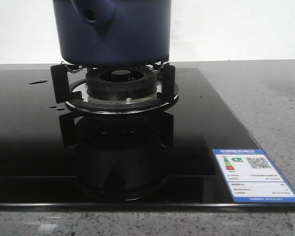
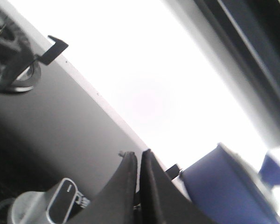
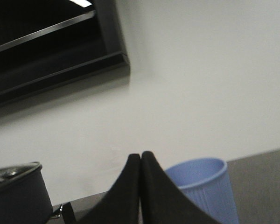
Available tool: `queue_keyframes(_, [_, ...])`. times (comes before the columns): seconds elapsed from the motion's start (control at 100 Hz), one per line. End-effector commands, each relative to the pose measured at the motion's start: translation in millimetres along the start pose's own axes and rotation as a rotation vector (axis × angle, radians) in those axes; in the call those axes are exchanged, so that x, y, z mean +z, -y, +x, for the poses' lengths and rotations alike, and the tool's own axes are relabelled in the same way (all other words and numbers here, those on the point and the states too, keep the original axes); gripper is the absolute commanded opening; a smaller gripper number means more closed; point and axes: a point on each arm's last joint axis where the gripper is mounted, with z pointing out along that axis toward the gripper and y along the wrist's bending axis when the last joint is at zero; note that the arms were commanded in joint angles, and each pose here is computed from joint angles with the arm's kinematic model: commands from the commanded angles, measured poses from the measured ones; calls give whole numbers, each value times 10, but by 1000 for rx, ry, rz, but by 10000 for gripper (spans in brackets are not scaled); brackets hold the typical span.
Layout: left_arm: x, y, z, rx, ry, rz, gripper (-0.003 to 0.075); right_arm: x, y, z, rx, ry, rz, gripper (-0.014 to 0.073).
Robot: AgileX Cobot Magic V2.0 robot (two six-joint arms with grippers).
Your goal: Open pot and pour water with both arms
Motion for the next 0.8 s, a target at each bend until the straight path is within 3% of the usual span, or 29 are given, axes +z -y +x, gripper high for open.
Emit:
queue_keyframes(0.0, [-21, -10, -26, -53, 44, 14, -19, -6, 8, -108, 151, 69, 26, -66])
queue_keyframes(0.08, [-27, 115, -67, 3, 8, 53, -19, 20, -35, -181, 156, 30, 28, -66])
queue_keyframes(0.3, [69, 540, -248, 250, -136, 108, -19, 160, -220, -425, 128, -320, 84, -66])
queue_keyframes(0.42, [230, 766, -309, 384, -295, 99, -18, 268, -299, -564, 96, -505, 129, -66])
queue_keyframes(0.59, [517, 1000, -271, 449, -535, 100, -18, 361, -385, -677, 78, -797, 193, -66])
queue_keyframes(0.69, [636, 1167, -239, 498, -618, 178, -17, 377, -427, -704, 85, -969, 223, -69])
queue_keyframes(0.79, [714, 1349, -204, 515, -684, 281, -16, 392, -517, -714, 77, -1090, 146, -74])
